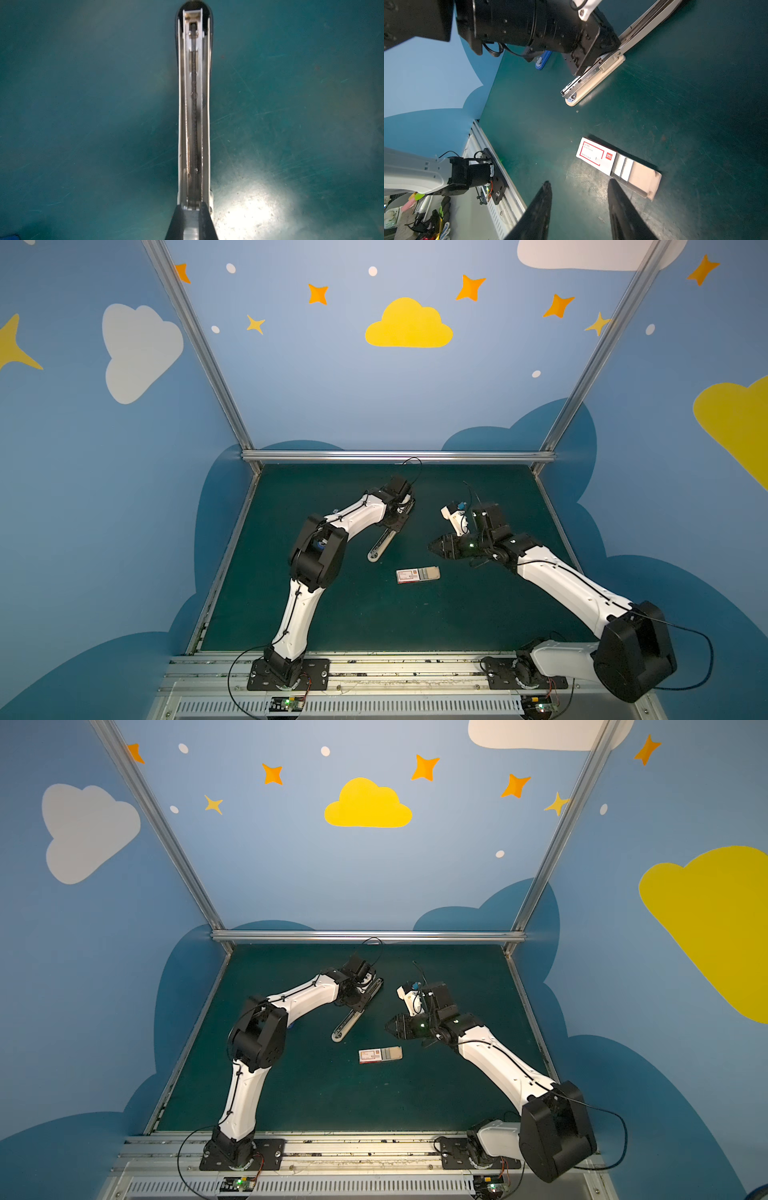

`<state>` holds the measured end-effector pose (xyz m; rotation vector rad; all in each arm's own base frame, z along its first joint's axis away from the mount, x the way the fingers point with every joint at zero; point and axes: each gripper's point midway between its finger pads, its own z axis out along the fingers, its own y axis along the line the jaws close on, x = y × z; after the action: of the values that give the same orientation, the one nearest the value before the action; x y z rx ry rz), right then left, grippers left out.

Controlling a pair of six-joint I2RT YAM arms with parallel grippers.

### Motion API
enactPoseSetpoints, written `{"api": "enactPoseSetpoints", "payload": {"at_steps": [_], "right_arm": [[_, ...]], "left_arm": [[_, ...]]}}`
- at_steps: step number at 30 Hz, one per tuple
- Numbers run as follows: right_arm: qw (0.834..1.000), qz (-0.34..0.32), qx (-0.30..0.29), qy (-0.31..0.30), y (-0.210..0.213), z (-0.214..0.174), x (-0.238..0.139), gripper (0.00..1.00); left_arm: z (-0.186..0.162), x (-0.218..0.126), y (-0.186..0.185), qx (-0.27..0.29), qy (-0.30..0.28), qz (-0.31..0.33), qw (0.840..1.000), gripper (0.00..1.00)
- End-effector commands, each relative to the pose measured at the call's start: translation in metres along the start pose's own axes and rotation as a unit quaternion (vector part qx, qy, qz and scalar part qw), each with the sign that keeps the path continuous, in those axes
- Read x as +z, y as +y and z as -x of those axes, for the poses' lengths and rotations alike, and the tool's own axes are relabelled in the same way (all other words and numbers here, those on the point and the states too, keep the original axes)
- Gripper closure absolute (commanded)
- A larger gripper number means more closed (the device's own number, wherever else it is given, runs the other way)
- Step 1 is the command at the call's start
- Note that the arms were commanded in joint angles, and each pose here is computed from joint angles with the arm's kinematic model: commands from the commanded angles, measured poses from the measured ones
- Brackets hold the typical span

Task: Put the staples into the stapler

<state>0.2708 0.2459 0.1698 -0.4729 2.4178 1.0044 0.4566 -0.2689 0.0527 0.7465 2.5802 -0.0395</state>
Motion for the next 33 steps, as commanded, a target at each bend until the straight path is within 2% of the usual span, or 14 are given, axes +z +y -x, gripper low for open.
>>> {"api": "enactPoseSetpoints", "payload": {"at_steps": [1, 5, 12, 22, 26, 31, 33], "right_arm": [[1.0, 0.0, 0.0, 0.001, 0.0, -0.002, -0.002, 0.55], [1.0, 0.003, 0.001, 0.0, 0.0, -0.001, -0.002, 0.55], [1.0, -0.001, 0.001, -0.003, -0.001, -0.001, -0.004, 0.55], [1.0, 0.001, 0.004, -0.004, -0.002, -0.001, -0.004, 0.55], [1.0, 0.0, 0.006, -0.003, -0.003, -0.002, -0.004, 0.55], [1.0, 0.003, 0.01, 0.001, -0.005, -0.003, -0.001, 0.55], [1.0, 0.005, 0.011, 0.002, -0.004, -0.003, 0.0, 0.55]], "left_arm": [[-0.002, -0.017, 0.001, 0.002, -0.005, 0.009, 1.0, 0.92], [0.001, -0.026, 0.001, 0.004, -0.025, 0.016, 1.0, 0.9], [-0.003, -0.035, -0.001, 0.002, -0.032, 0.011, 0.999, 0.82], [-0.002, -0.036, -0.002, 0.002, -0.039, 0.012, 0.999, 0.85], [0.002, -0.036, 0.001, 0.001, -0.039, 0.018, 0.999, 0.78], [0.008, -0.033, 0.005, -0.016, -0.036, 0.019, 0.999, 0.62], [0.009, -0.029, 0.01, -0.024, -0.028, 0.023, 0.999, 0.61]]}}
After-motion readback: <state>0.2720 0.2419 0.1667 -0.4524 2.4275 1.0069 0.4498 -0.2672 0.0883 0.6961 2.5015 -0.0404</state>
